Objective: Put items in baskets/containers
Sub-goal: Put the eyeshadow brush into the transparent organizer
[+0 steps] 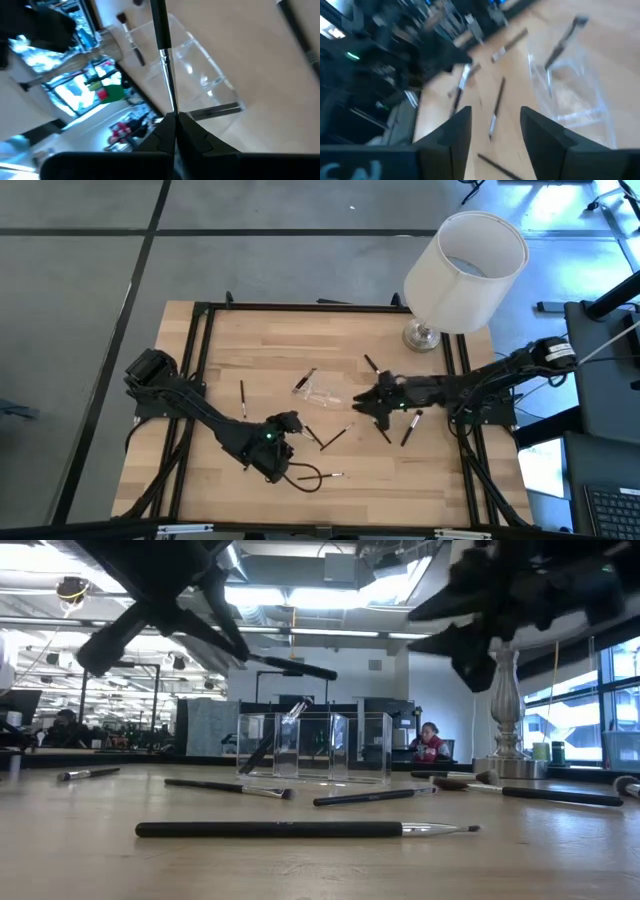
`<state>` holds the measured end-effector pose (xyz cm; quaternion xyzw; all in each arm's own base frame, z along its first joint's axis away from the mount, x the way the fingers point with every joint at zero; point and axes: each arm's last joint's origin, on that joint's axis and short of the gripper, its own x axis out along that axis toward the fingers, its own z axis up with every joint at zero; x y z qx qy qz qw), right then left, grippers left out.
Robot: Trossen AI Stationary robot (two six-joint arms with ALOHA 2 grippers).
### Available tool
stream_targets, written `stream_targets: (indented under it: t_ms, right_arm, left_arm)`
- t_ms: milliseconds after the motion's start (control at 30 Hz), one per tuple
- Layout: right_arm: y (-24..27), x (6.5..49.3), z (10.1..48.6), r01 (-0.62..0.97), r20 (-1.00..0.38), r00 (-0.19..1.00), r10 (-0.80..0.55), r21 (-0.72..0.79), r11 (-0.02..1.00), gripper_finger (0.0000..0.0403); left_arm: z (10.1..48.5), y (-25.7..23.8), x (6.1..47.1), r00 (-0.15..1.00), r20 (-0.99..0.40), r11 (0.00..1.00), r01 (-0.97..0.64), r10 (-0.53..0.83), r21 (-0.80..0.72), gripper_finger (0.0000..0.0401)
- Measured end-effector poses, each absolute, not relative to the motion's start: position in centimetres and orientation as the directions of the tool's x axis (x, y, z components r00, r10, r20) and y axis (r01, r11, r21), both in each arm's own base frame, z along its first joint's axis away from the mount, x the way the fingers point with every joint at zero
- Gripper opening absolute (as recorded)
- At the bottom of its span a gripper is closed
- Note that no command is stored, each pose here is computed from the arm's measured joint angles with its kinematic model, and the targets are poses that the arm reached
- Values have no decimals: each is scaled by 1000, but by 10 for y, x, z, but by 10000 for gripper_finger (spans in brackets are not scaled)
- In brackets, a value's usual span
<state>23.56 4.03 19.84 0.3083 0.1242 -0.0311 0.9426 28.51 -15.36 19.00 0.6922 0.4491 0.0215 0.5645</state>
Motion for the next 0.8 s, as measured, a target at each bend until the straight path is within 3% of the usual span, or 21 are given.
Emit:
stream_targets:
  t_ms: [267,567,800]
  right_arm:
    - [55,295,206,-71,-282,903,324,645,761,175]
    - [54,346,214,-53,-382,855,350,608,792,175]
    - [49,365,219,-148,-366,787,497,670,727,175]
  left_arm:
    - [189,-153,291,606,-450,-60,637,656,769,4]
    - [196,-157,307,675,-396,-135,591,623,795,4]
    - [196,-153,309,667,-398,-151,608,629,780,4]
